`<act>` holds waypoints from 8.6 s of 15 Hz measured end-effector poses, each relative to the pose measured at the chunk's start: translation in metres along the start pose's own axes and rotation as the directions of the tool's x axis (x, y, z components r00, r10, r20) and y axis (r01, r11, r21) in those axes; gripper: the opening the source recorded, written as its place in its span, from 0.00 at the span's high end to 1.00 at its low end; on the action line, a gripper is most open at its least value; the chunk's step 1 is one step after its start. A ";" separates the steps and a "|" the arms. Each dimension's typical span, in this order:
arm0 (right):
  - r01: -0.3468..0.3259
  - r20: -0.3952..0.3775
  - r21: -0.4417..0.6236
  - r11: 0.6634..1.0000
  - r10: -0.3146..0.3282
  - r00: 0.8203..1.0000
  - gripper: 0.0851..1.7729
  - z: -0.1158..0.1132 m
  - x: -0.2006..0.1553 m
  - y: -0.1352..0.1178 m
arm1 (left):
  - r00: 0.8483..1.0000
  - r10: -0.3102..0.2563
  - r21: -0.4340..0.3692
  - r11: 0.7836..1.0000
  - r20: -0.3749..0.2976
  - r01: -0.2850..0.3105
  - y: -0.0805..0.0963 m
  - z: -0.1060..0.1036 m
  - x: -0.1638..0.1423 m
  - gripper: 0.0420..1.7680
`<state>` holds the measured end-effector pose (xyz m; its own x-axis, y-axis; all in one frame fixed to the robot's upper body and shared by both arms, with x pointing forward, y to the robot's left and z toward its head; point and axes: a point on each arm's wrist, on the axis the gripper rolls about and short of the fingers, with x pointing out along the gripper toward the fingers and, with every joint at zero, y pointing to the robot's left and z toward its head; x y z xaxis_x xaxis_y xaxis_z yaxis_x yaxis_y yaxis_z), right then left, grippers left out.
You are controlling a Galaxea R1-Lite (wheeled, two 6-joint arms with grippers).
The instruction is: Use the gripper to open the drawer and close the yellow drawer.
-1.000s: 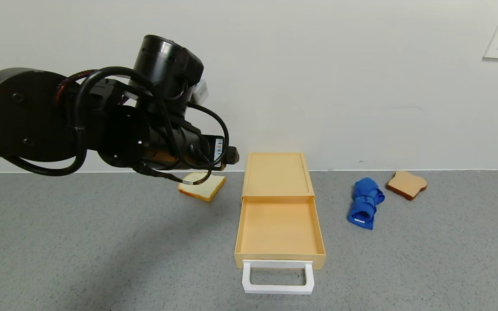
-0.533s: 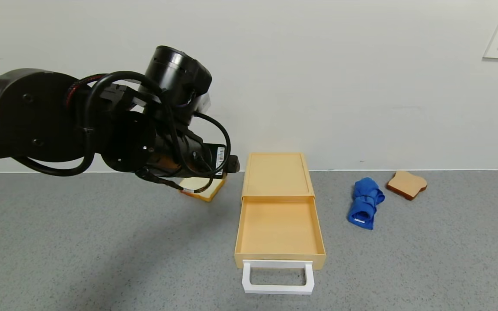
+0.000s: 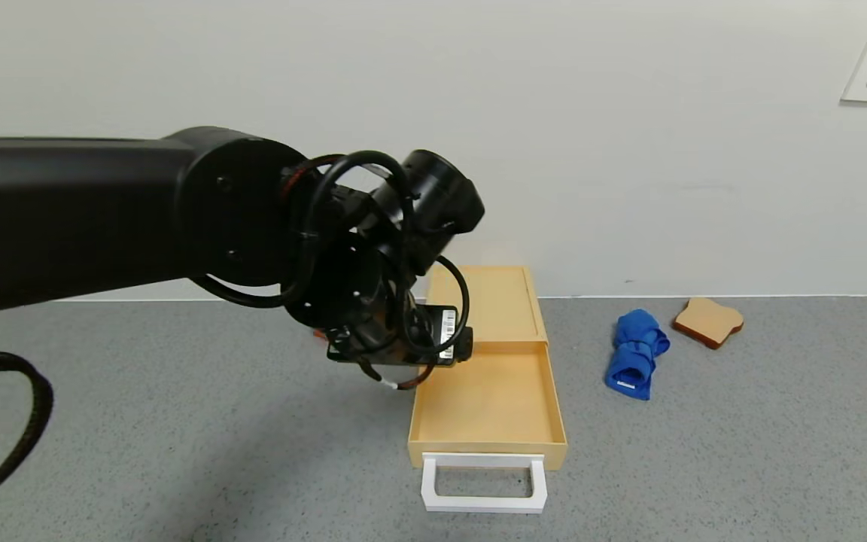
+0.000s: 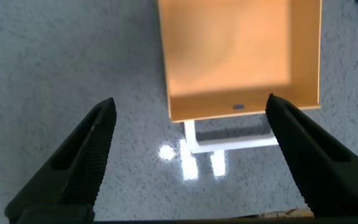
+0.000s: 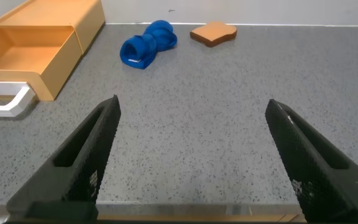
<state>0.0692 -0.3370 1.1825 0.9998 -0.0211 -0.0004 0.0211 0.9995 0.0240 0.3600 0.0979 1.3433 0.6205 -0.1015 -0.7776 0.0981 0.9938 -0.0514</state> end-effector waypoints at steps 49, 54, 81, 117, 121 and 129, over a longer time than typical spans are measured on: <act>0.000 0.000 0.000 1.000 0.000 1.000 0.04 0.000 0.000 0.000 | 0.980 0.037 -0.048 0.998 -0.197 -0.048 -0.121 -0.087 0.123 0.02; 0.000 0.000 0.000 1.000 0.000 1.000 0.04 0.000 0.000 0.000 | 0.989 0.052 -0.015 0.998 -0.139 -0.055 -0.120 -0.082 0.126 0.02; 0.000 0.000 0.000 1.000 0.000 1.000 0.04 0.000 0.000 0.000 | 0.996 -0.044 0.074 0.997 0.077 0.038 -0.109 -0.038 0.162 0.02; 0.000 0.000 0.000 1.000 0.000 1.000 0.04 0.000 0.000 0.000 | 0.966 -0.052 0.198 0.980 0.252 0.001 -0.091 0.004 0.126 0.02; 0.000 0.000 0.000 1.000 0.000 1.000 0.04 0.000 0.000 0.000 | 0.934 -0.020 0.153 0.987 0.358 -0.038 -0.064 0.035 0.062 0.02; 0.000 0.000 0.000 1.000 0.000 1.000 0.04 0.000 0.000 0.000 | 0.880 0.066 0.068 0.992 0.470 -0.110 0.044 0.068 -0.031 0.02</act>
<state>0.0692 -0.3370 1.1825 0.9998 -0.0215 -0.0004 0.0215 0.9995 0.0245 0.3978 0.1419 1.4073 0.9183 -0.0449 -0.3934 0.0819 0.9936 0.0777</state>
